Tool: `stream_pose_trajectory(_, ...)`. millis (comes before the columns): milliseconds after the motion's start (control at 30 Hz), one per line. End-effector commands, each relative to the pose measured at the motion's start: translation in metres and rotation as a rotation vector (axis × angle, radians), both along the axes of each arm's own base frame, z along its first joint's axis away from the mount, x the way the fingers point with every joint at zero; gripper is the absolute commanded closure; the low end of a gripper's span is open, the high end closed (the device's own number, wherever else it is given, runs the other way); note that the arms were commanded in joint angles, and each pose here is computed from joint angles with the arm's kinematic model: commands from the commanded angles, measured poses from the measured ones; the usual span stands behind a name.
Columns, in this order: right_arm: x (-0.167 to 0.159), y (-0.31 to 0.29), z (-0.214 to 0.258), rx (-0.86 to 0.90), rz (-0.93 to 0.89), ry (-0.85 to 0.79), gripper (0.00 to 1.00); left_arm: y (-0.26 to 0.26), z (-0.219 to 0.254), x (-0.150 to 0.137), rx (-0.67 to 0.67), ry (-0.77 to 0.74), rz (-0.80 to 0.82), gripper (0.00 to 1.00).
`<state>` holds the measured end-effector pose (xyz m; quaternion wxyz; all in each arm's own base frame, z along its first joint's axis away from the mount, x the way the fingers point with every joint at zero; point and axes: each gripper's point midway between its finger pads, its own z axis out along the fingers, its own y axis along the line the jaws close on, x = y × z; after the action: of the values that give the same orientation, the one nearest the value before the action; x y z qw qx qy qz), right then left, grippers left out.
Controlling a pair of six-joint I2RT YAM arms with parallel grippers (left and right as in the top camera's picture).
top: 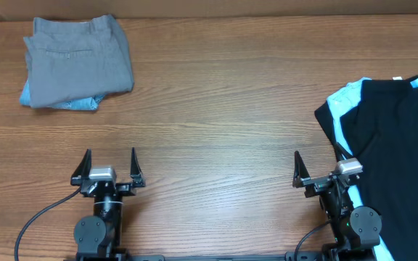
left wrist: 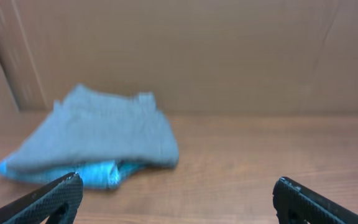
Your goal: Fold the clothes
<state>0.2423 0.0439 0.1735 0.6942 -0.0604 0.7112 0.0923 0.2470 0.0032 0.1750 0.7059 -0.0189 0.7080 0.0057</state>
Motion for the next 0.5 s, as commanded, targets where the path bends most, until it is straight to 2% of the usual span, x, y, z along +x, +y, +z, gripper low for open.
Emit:
stream_pose_trajectory(0,0.0001,0.0009,-0.0024,0.006,0.004,0.000,0.00,0.0032,-0.0136,-0.0009,-0.009,0.051,0.017,0.00)
stream_pose_trajectory(467,0.0001,0.0009,-0.0024,0.006,0.004,0.000,0.00,0.0024,-0.0181,-0.0008,-0.008,0.070,0.012,0.00)
